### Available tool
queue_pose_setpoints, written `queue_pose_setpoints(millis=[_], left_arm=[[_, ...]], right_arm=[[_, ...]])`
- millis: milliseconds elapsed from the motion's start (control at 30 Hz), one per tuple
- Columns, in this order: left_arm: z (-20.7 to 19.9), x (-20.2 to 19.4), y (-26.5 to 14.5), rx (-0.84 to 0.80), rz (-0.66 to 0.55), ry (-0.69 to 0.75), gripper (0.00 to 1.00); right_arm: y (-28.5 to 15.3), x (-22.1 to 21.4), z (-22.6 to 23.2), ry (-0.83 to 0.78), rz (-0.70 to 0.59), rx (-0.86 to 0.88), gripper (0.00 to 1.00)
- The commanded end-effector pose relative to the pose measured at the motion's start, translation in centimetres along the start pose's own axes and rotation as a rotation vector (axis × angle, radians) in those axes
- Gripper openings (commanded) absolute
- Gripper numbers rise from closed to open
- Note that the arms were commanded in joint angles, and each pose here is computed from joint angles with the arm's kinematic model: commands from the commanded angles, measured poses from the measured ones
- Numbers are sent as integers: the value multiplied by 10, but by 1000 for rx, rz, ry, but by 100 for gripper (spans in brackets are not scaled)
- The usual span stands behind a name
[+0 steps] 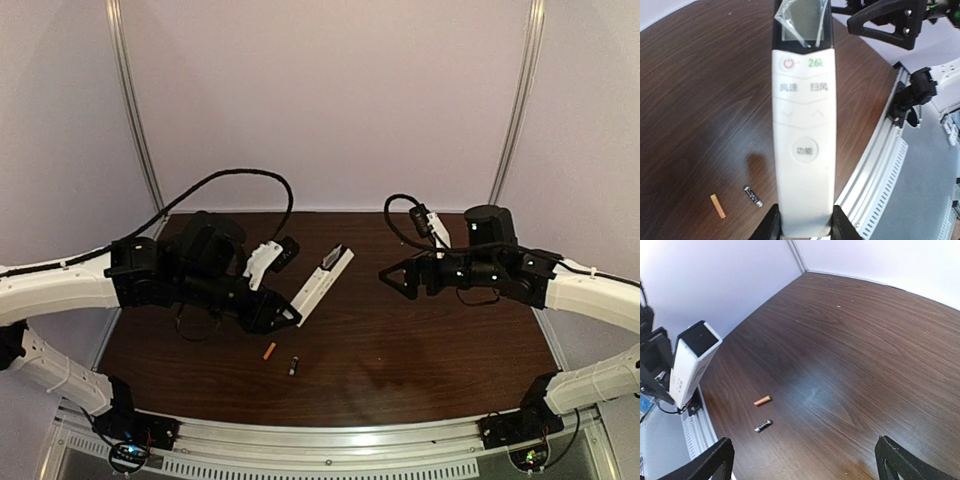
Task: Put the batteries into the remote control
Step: Pass from the left arm to the right
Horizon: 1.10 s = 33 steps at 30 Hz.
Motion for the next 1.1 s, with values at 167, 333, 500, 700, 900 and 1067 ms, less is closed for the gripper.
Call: queue_pose_setpoints(millis=[167,333,500,700,900,1067], left_arm=[[-20,20,-21,-355,-155,179,11],[-30,21,-17,-477,-165,221,10],[-34,22,-7,-530,-150,225,9],[-34,23,0,-550,-146,227,8],[-34,23,7,-559,-135,223,8],[-34,22,14,-569,-128,224,8]], right_arm=[[-26,16,61,-22,35,479,100],[-32,22,77,14,62,569,100],[-33,29,92,33,60,641,96],[-29,24,100,51,92,660,87],[-24,15,101,72,130,671,69],[-24,10,102,93,147,688,50]])
Point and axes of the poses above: each gripper's point midway between its finger pads, its own y axis out along the fingers, its own z axis along the line the jaws close on, x = y × z, the point moved 7 cm from there along -y, back along the fingers, and after that the axes turned 7 degrees about y, right-handed, at the moved point
